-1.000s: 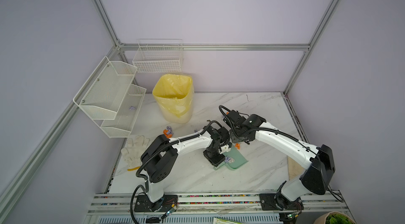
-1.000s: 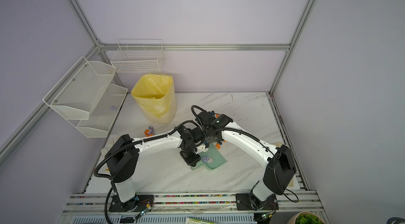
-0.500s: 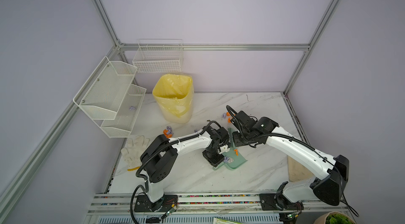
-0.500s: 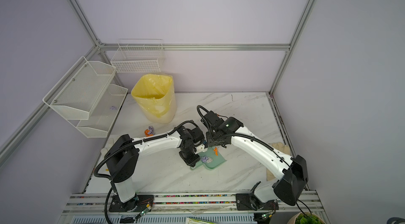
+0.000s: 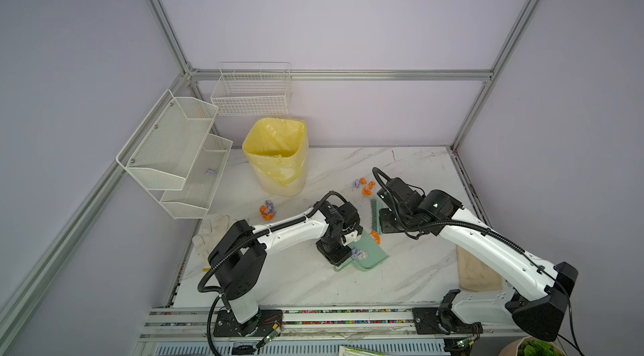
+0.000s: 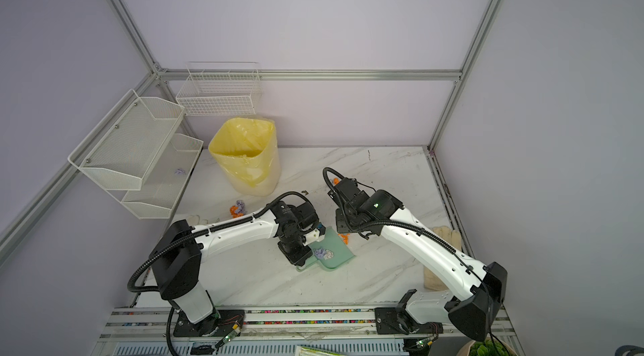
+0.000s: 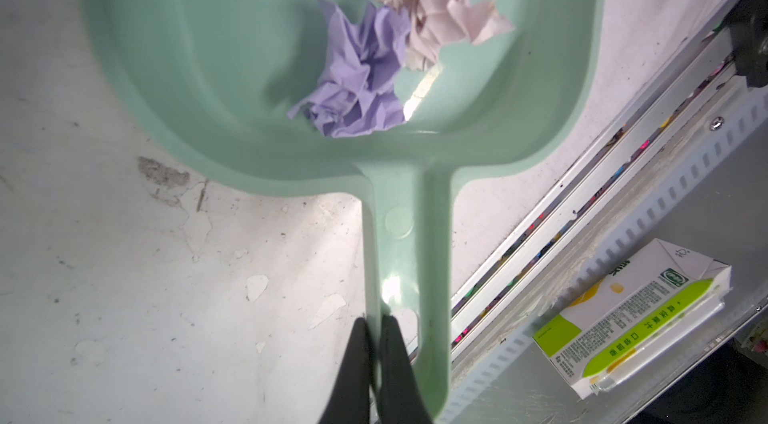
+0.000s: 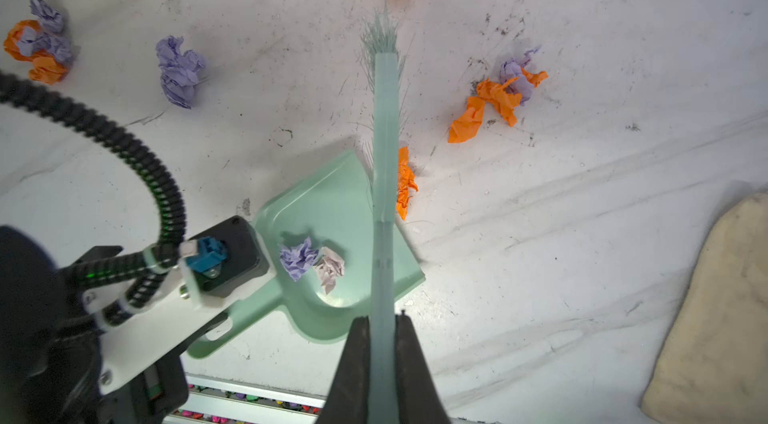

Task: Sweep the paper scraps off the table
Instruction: 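Brush more orange scraps into the mint-green dustpan with the right gripper, then lift the filled dustpan with the left gripper and carry it toward the yellow bin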

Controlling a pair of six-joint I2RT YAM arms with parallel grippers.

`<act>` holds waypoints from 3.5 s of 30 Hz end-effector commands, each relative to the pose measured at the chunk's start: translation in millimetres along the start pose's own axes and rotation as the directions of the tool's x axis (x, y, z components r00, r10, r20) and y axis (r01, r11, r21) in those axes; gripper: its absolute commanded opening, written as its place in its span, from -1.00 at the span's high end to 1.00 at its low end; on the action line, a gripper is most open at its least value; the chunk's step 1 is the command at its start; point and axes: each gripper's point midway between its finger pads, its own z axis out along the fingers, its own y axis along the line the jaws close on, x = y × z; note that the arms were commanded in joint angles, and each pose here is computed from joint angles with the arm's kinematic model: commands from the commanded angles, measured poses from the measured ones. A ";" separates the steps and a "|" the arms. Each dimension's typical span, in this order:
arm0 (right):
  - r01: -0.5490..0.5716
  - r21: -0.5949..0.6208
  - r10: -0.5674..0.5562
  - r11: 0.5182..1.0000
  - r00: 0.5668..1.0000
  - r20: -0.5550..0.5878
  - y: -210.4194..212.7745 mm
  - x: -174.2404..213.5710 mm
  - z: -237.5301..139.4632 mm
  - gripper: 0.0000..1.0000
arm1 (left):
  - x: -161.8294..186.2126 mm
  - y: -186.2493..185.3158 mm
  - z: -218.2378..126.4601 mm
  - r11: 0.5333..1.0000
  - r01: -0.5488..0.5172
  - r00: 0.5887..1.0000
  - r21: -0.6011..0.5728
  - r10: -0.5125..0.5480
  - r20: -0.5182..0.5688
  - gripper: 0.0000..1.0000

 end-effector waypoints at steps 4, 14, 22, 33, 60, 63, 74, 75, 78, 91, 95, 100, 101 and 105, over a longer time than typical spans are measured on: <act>0.008 0.142 -0.006 0.990 1.000 -0.013 -19.5 2.9 13.1 1.00 | 20.3 3.4 -4.7 1.000 0.027 0.999 -0.008 -0.027 -0.016 1.00; 0.047 0.199 -0.047 0.979 0.999 -0.005 -21.7 -6.9 17.8 1.00 | 29.7 9.4 6.6 0.998 0.052 0.998 -0.022 -0.052 -0.033 1.00; 0.197 0.125 -0.184 0.972 0.977 -0.108 -1.9 7.4 50.3 1.00 | 17.2 8.8 8.2 0.999 0.047 0.999 -0.018 -0.048 -0.015 1.00; 0.257 -0.174 -0.274 0.951 0.958 -0.080 56.0 25.7 27.5 1.00 | -1.9 20.4 18.7 0.997 0.064 0.998 -0.031 -0.065 -0.014 1.00; -0.064 -0.044 0.075 0.997 0.947 0.312 -7.9 -22.9 -35.0 1.00 | -39.0 34.5 -53.3 0.957 0.254 0.939 -0.139 -0.209 0.275 1.00; -0.040 -0.030 0.048 0.999 0.941 0.334 -8.2 -26.9 -35.0 1.00 | -45.3 37.5 -65.5 0.950 0.262 0.936 -0.169 -0.208 0.283 1.00; -0.036 0.109 -0.004 0.993 0.938 0.346 -22.1 -45.6 -18.9 1.00 | -73.4 51.9 -93.8 0.940 0.266 0.939 -0.215 -0.202 0.278 1.00; -0.038 0.120 -0.006 0.992 0.939 0.343 -24.4 -52.3 -16.8 1.00 | -77.5 54.6 -98.9 0.941 0.271 0.934 -0.205 -0.205 0.291 1.00; -0.054 0.123 0.008 0.991 0.938 0.347 -30.3 -72.4 -13.0 1.00 | -86.7 64.2 -117.6 0.939 0.286 0.919 -0.189 -0.213 0.332 1.00; -0.079 0.125 0.034 0.989 0.944 0.329 -47.3 -103.9 19.6 1.00 | -95.0 95.3 -221.0 0.890 0.359 0.832 -0.280 -0.170 0.528 1.00; -0.086 0.116 0.042 0.990 0.940 0.338 -47.3 -106.9 20.6 1.00 | -95.3 98.6 -242.4 0.882 0.359 0.819 -0.305 -0.140 0.557 1.00; -0.090 0.063 0.063 0.994 0.937 0.344 -38.9 -109.8 23.2 1.00 | -88.5 116.4 -262.8 0.856 0.409 0.792 -0.318 -0.159 0.589 1.00; -0.090 0.058 0.065 0.994 0.936 0.345 -38.2 -110.6 22.5 1.00 | -87.2 119.2 -266.7 0.852 0.419 0.785 -0.313 -0.166 0.598 1.00; -0.092 0.056 0.068 0.994 0.939 0.336 -35.3 -112.9 28.0 1.00 | -83.8 129.9 -286.2 0.841 0.448 0.752 -0.304 -0.171 0.636 1.00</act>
